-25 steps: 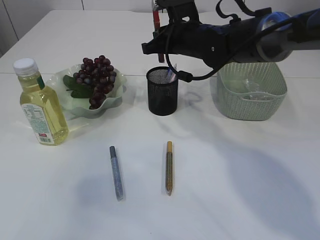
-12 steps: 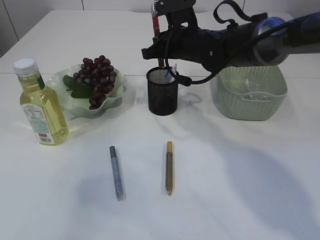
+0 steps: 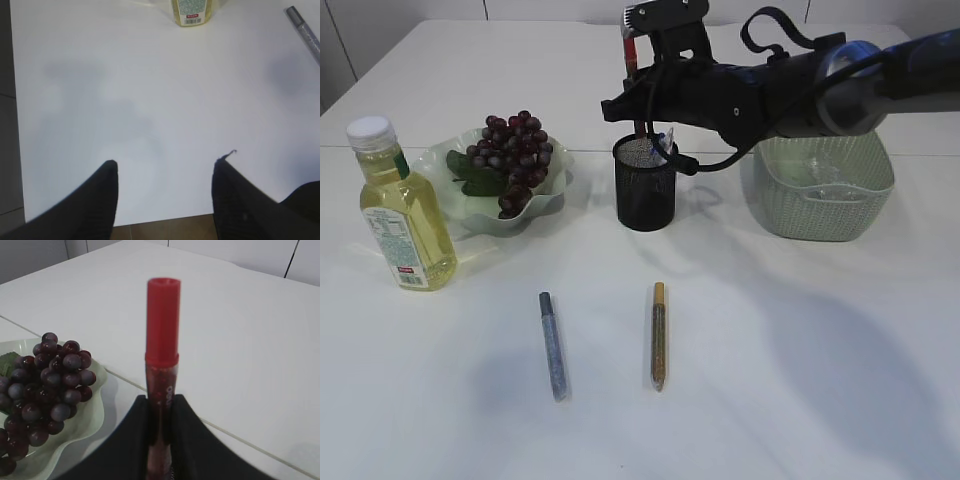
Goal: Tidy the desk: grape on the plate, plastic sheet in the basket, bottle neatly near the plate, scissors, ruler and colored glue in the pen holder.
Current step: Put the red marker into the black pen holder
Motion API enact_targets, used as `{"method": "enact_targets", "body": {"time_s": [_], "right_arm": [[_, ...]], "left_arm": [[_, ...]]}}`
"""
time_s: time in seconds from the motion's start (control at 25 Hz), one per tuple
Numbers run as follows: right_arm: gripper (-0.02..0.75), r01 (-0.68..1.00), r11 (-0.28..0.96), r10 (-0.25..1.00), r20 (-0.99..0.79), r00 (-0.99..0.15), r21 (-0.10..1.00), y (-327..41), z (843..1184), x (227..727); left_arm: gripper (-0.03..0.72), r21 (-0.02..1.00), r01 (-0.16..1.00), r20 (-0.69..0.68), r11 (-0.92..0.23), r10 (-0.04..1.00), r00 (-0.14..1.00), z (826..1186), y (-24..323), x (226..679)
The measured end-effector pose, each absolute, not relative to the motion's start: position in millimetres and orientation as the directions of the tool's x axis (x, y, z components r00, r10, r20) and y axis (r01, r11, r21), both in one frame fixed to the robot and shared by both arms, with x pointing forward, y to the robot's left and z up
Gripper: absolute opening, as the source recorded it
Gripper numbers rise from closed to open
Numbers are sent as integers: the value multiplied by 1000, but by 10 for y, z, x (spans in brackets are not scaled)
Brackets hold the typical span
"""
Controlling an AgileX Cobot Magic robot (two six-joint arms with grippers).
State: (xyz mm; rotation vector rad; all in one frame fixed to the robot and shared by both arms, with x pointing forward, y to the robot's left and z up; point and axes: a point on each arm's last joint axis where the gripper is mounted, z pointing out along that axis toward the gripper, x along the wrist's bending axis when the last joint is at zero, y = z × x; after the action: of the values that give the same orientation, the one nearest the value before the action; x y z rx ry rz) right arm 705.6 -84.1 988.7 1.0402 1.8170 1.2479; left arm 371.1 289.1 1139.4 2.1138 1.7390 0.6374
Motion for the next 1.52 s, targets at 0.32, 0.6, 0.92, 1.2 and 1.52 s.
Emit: {"method": "enact_targets", "body": {"time_s": [0.32, 0.6, 0.92, 1.2, 1.52], "right_arm": [[199, 238, 208, 895, -86, -439, 949, -831, 9848, 7078], [324, 239, 202, 894, -80, -440, 950, -812, 9851, 7070], [336, 300, 170, 902, -25, -432, 939, -786, 9931, 7079], [336, 451, 182, 906, 29, -423, 874, -792, 10218, 7036], [335, 676, 242, 897, 105, -430, 696, -785, 10496, 6904]], "left_arm": [[434, 517, 831, 137, -203, 979, 153, 11395, 2896, 3711], [434, 517, 831, 143, -205, 978, 152, 11396, 2901, 3712], [434, 517, 831, 151, -207, 977, 150, 11397, 2908, 3713], [434, 516, 831, 153, -208, 977, 149, 11397, 2910, 3713], [434, 519, 834, 142, -187, 981, 132, 11397, 2910, 3713]]}}
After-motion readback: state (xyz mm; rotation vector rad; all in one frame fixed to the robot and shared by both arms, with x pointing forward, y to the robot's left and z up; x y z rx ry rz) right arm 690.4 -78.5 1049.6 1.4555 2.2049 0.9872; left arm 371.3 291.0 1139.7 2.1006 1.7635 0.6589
